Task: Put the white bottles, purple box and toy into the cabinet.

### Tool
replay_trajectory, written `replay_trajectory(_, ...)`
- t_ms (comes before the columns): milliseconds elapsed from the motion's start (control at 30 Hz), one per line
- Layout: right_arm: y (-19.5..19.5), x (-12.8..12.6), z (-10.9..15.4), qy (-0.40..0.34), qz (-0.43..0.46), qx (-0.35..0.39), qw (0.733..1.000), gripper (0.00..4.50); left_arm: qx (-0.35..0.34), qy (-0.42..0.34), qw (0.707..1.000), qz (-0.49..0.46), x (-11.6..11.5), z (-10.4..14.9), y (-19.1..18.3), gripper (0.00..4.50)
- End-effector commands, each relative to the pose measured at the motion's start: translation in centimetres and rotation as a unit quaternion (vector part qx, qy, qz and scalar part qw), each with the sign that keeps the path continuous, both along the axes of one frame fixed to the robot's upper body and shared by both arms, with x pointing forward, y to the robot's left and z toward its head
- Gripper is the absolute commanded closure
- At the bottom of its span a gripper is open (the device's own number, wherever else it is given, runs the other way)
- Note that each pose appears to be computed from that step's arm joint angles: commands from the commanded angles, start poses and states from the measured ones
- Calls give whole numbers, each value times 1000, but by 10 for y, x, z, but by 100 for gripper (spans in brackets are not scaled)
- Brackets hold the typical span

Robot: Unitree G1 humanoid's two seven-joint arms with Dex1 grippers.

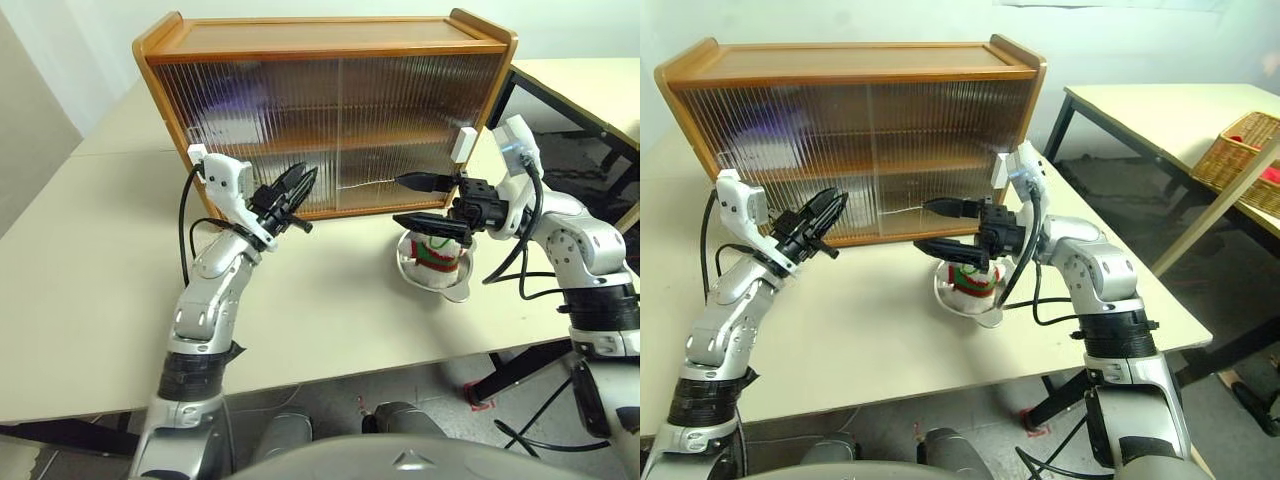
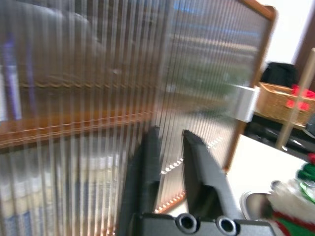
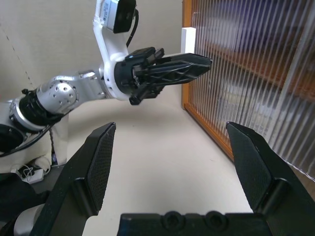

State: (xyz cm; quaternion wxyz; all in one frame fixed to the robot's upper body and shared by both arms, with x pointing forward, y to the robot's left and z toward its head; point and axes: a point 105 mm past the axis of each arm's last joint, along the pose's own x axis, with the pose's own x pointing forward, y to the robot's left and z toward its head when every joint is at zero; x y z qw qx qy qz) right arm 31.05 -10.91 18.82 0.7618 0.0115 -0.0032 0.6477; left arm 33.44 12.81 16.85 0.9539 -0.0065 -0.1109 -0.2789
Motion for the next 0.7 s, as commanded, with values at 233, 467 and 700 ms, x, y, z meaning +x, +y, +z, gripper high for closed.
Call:
replay_trajectory(233,0,1,0,-6,-1,-7,1000,0,52,25,993,-102,-24,-4,32,3)
replay_trajectory(467,-9,9,-2,-13,-39,-7,999,0,45,76,977,-196,-51,-9,49,1)
replay_trajectory(700,-37,32,-6,-34,-143,-10,989,0,47,76,976,-197,-50,-5,50,1)
